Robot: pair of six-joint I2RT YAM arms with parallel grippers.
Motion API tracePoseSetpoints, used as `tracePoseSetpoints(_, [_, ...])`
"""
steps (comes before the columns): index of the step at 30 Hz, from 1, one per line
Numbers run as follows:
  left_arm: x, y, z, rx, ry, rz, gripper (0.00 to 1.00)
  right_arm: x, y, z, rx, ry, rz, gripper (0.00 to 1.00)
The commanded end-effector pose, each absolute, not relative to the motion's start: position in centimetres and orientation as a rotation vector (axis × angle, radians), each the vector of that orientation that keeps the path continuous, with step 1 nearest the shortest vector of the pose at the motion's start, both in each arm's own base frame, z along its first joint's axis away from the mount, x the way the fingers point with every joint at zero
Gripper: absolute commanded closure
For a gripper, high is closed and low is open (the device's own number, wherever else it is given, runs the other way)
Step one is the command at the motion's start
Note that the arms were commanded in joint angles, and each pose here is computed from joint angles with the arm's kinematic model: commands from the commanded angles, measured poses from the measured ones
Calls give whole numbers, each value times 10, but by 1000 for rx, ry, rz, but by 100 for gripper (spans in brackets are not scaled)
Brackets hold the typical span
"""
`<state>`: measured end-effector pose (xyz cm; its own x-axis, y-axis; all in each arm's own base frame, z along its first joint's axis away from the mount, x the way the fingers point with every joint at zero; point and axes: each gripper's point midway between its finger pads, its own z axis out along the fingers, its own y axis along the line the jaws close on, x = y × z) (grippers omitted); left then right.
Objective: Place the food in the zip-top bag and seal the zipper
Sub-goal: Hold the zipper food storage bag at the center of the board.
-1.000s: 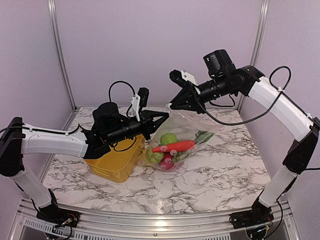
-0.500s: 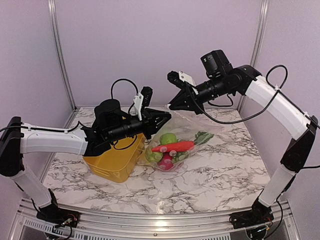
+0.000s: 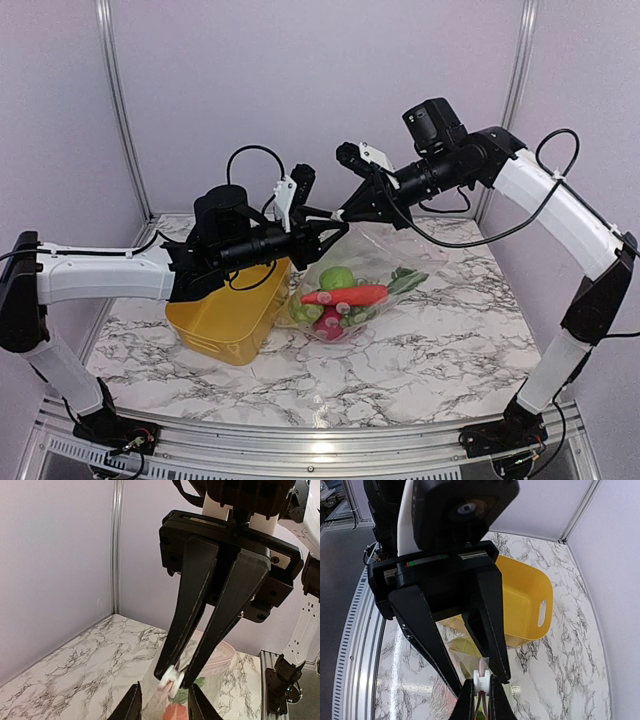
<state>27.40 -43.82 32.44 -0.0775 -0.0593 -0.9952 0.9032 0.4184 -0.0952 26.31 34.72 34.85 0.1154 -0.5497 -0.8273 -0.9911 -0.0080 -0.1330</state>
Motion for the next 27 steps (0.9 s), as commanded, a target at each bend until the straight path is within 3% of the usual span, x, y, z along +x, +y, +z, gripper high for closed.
tracePoseSetpoints(1, [276,-435,328,868,1401,-887,68,253,346,363,-1661,1502,761,100])
tracePoseSetpoints(16, [274,-435,330,924,1365,-932,99,255,346,353,-1673,1533,758,100])
tracePoseSetpoints(27, [283,-410,334,829,1356,-880,100,281,329,329,-1644,1679,670,100])
